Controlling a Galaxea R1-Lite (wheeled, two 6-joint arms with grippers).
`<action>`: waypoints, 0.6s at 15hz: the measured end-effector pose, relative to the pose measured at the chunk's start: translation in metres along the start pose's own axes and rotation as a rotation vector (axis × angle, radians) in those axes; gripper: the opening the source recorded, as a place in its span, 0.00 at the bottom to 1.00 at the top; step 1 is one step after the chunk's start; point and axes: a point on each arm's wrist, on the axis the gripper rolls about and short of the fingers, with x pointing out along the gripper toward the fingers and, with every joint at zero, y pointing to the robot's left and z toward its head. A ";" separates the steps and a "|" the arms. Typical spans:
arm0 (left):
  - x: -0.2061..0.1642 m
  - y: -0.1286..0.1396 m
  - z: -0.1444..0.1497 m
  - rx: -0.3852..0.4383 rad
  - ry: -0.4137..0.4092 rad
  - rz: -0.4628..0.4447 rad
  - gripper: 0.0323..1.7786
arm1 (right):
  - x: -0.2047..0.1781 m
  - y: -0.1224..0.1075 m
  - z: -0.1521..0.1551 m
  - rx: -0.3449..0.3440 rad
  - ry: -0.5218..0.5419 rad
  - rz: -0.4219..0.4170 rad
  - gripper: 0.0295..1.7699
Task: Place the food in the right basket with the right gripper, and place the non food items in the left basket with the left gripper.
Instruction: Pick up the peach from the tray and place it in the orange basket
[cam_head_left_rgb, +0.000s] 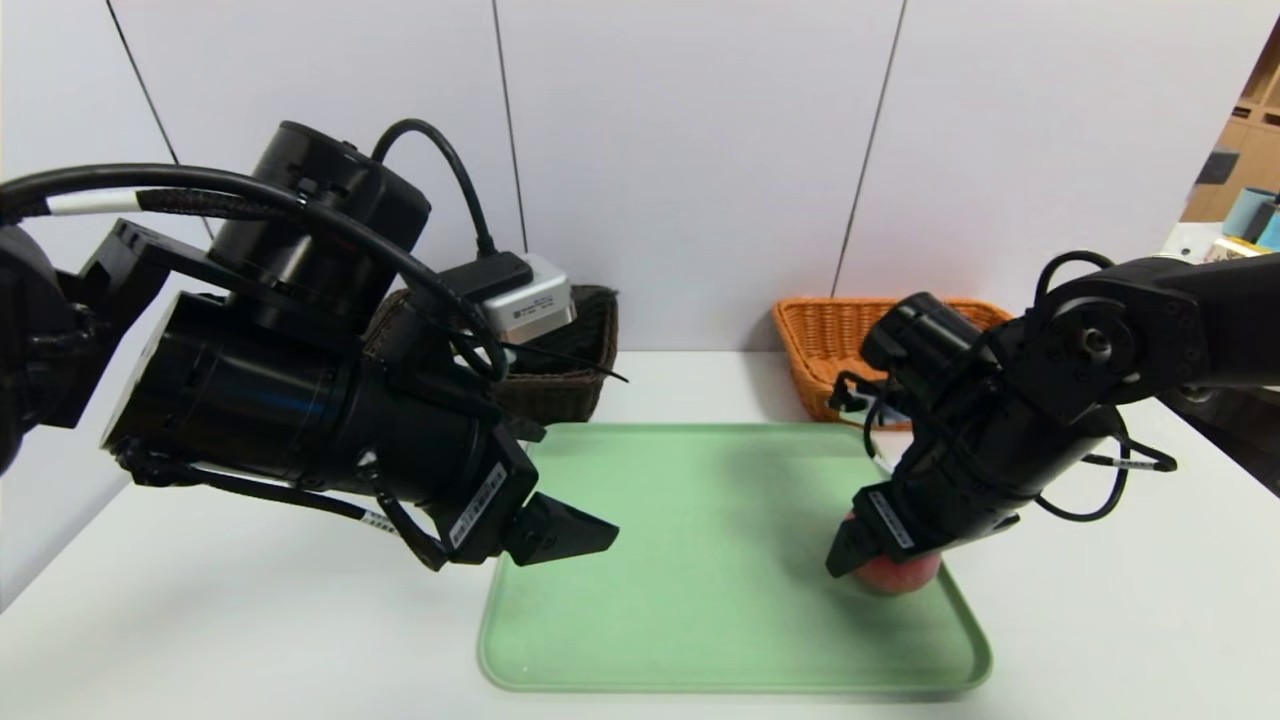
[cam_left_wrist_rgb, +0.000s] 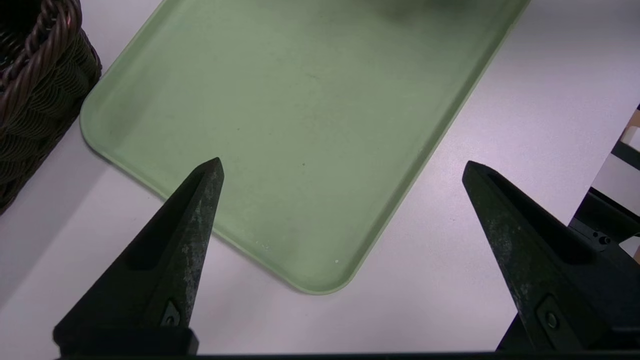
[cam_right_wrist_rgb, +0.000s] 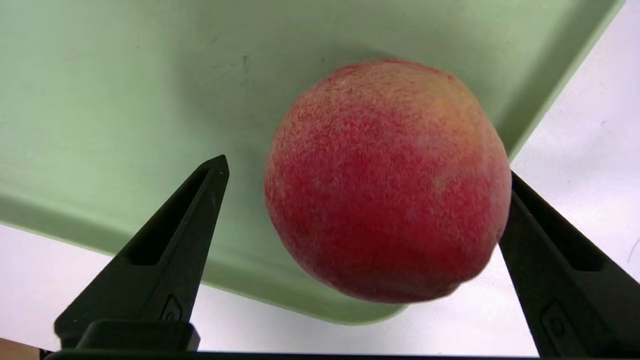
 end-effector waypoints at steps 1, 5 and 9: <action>0.000 0.000 -0.001 -0.001 0.003 0.000 0.95 | 0.001 0.000 0.000 0.000 0.003 -0.001 0.96; -0.001 -0.001 -0.002 -0.003 0.005 0.001 0.95 | 0.003 0.000 0.000 -0.001 0.010 0.000 0.76; -0.003 -0.001 -0.003 -0.001 0.002 0.000 0.95 | 0.002 0.000 0.000 -0.002 0.008 0.001 0.61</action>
